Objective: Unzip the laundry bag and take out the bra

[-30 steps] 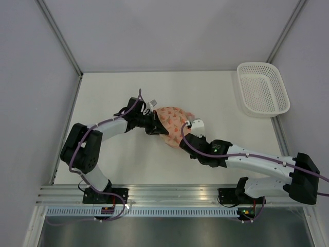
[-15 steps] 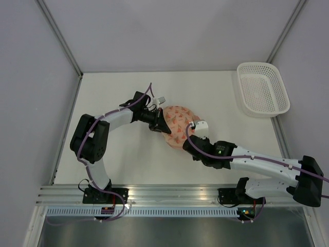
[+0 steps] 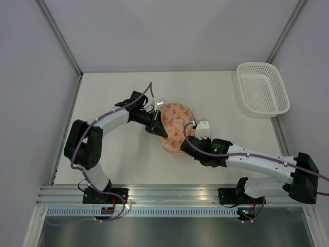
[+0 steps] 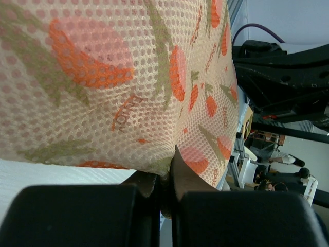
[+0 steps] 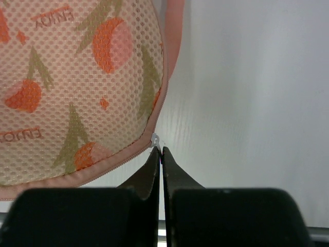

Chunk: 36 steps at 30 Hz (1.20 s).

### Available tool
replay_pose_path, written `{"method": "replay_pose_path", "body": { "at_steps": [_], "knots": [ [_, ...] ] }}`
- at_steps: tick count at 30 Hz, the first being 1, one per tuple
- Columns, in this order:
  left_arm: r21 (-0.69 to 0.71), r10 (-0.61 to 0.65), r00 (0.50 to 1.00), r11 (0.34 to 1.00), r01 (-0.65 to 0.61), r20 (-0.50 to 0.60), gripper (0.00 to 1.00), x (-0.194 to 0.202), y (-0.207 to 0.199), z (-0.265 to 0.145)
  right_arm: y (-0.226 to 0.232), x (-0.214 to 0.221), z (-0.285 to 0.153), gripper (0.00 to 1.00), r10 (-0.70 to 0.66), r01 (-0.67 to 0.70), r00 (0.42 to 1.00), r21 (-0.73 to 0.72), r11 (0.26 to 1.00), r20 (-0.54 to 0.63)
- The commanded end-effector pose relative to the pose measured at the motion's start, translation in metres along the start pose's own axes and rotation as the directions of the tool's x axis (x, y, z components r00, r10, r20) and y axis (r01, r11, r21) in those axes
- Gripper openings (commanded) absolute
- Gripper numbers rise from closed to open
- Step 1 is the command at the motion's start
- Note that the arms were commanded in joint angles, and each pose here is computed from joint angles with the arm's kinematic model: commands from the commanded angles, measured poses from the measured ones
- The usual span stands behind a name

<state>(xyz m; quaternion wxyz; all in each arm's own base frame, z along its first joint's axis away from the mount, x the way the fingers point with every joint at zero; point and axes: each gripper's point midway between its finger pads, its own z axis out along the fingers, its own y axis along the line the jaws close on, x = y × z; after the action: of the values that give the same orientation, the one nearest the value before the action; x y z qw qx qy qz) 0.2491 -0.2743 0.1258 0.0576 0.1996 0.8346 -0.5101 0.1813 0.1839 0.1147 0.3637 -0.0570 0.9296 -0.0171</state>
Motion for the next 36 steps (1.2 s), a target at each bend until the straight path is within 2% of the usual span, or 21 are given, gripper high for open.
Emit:
{"method": "replay_pose_path", "body": {
  "at_steps": [1,7,10,11,12,13,14,15,18,19,20,21,22,23,24,25,27,28,30,31,36],
  "knots": [
    [0.033,0.112,0.994,0.993,-0.112,-0.004,0.02,0.002,-0.008,-0.016,-0.05,0.004,-0.005,0.0,-0.127,0.13,0.992,0.198,0.971,-0.027],
    [0.037,0.083,0.996,0.996,-0.082,-0.027,0.02,-0.014,0.001,-0.005,-0.041,0.002,-0.008,0.01,-0.119,0.12,0.993,0.136,0.983,-0.02],
    [0.009,0.058,0.998,0.998,-0.057,-0.029,0.32,-0.028,0.01,0.0,-0.038,0.002,-0.01,0.0,-0.109,0.11,0.994,0.111,0.988,-0.02],
    [-0.004,0.039,0.999,0.999,-0.039,-0.028,0.52,-0.031,0.012,0.002,-0.037,0.002,-0.011,0.0,-0.105,0.106,0.994,0.1,0.989,-0.019],
    [-0.018,0.032,0.999,0.999,-0.032,-0.027,0.58,-0.034,0.014,0.003,-0.035,0.001,-0.011,0.01,-0.098,0.099,0.995,0.091,0.991,-0.016],
    [-0.05,0.014,1.0,0.999,-0.015,-0.02,0.84,-0.039,0.019,0.005,-0.035,0.001,-0.011,0.0,-0.099,0.1,0.995,0.085,0.991,-0.015],
    [-0.067,0.009,1.0,0.998,-0.01,-0.015,0.85,-0.042,0.02,0.005,-0.032,0.001,-0.012,0.0,-0.094,0.095,0.995,0.073,0.993,-0.016],
    [-0.088,0.004,1.0,0.996,-0.005,-0.011,0.99,-0.043,0.022,0.006,-0.029,0.001,-0.011,0.01,-0.095,0.096,0.995,0.064,0.993,-0.014],
    [-0.244,-0.043,0.998,0.968,0.053,0.047,1.0,-0.046,0.042,0.0,-0.022,0.001,-0.009,0.0,-0.096,0.096,0.995,0.042,0.994,-0.017],
    [-0.344,-0.103,0.991,0.93,0.125,0.082,0.99,-0.04,0.06,-0.004,-0.02,0.001,-0.006,0.0,-0.102,0.103,0.995,0.043,0.994,-0.02],
    [-0.369,-0.087,0.989,0.921,0.127,0.123,1.0,-0.042,0.056,-0.012,-0.017,0.001,-0.006,0.0,-0.103,0.103,0.995,0.036,0.994,-0.019],
    [-0.392,-0.1,0.984,0.908,0.15,0.147,1.0,-0.037,0.057,-0.014,-0.015,0.002,-0.004,0.0,-0.109,0.11,0.994,0.031,0.994,-0.027],
    [-0.436,-0.17,0.969,0.869,0.234,0.18,1.0,-0.016,0.068,-0.016,-0.014,0.005,-0.001,0.0,-0.117,0.118,0.992,0.033,0.992,-0.038],
    [-0.421,-0.112,0.965,0.883,0.205,0.236,1.0,-0.02,0.051,-0.023,-0.008,0.005,0.0,0.0,-0.117,0.117,0.992,0.018,0.993,-0.038],
    [-0.416,-0.107,0.958,0.884,0.214,0.265,1.0,-0.014,0.045,-0.026,-0.004,0.008,0.001,0.0,-0.121,0.121,0.991,-0.001,0.993,-0.052],
    [-0.426,-0.178,0.938,0.854,0.298,0.298,1.0,0.009,0.053,-0.025,0.001,0.012,0.005,0.0,-0.13,0.13,0.989,-0.013,0.991,-0.069],
    [-0.382,-0.14,0.912,0.875,0.297,0.386,1.0,0.013,0.029,-0.038,0.021,0.015,0.008,0.0,-0.123,0.116,0.99,-0.092,0.989,-0.072],
    [-0.362,-0.217,0.884,0.852,0.378,0.414,1.0,0.031,0.034,-0.037,0.031,0.025,0.01,0.01,-0.133,0.118,0.985,-0.137,0.984,-0.107],
    [-0.283,-0.208,0.854,0.883,0.374,0.477,1.0,0.034,0.009,-0.047,0.058,0.025,0.012,0.0,-0.108,0.08,0.989,-0.238,0.968,-0.104],
    [-0.245,-0.27,0.828,0.87,0.429,0.491,1.0,0.046,0.009,-0.044,0.07,0.034,0.013,0.0,-0.117,0.073,0.983,-0.287,0.955,-0.14],
    [-0.123,-0.393,0.777,0.852,0.508,0.492,1.0,0.073,-0.006,-0.04,0.139,0.037,0.002,0.0,-0.127,0.046,0.983,-0.494,0.868,-0.131]
  ]
}}
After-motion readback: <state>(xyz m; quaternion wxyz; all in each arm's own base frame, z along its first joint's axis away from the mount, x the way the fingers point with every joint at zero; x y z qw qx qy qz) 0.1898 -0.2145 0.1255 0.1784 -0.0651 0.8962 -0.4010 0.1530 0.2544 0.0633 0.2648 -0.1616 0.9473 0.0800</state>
